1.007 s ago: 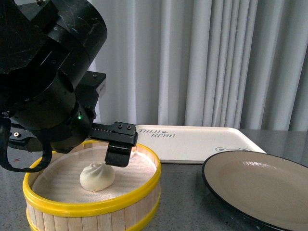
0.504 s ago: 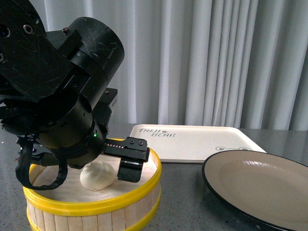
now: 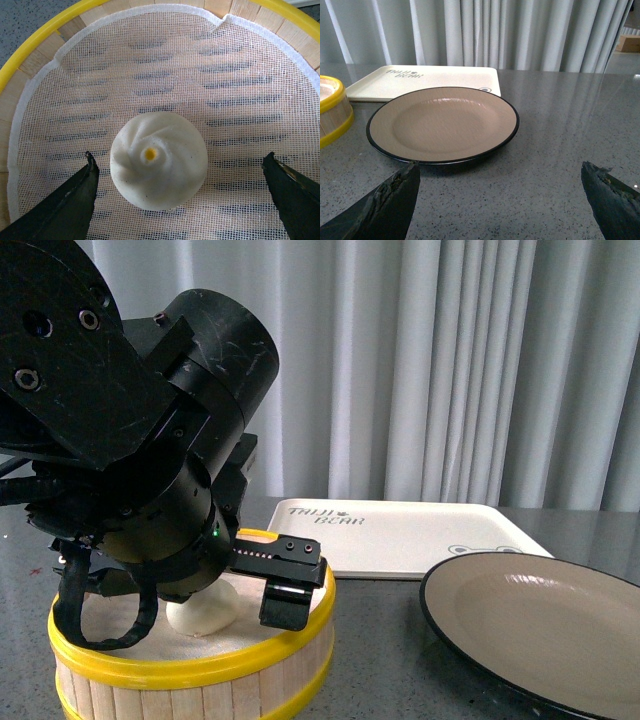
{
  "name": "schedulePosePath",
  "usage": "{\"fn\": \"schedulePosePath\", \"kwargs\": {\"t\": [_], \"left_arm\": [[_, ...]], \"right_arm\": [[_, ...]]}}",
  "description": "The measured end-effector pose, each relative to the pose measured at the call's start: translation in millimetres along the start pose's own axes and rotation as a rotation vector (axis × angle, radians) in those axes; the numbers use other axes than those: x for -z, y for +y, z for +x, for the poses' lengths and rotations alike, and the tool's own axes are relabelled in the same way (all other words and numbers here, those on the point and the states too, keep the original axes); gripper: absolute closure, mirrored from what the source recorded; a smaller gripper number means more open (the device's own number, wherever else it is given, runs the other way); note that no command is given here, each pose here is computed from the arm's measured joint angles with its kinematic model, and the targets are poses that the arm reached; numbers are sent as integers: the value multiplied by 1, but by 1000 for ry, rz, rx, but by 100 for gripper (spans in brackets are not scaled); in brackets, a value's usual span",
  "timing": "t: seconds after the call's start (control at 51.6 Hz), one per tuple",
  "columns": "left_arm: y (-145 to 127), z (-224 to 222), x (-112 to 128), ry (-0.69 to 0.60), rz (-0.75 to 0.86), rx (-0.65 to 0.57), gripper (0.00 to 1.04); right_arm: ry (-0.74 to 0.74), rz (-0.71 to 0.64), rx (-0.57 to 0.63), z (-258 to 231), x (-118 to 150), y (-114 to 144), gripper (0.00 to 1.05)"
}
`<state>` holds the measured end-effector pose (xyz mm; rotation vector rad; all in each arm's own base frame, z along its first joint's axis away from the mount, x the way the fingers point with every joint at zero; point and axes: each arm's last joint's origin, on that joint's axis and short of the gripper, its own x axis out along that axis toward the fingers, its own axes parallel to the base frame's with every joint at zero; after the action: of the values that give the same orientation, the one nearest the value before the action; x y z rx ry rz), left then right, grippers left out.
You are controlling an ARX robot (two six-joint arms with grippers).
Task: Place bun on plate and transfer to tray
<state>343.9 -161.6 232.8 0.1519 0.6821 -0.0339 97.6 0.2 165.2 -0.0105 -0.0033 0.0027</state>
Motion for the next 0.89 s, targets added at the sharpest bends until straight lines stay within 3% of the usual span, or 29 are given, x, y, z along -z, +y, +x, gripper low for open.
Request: {"fn": "schedulePosePath", "kwargs": {"t": [0.658,0.891], "left_arm": [[6,-2,-4,-31,-65,48,99],[8,-20,-26,-213,-83,134,101]], "right_arm": [[0,0,0,0,0,0,9],[0,0,0,0,0,0,9]]}}
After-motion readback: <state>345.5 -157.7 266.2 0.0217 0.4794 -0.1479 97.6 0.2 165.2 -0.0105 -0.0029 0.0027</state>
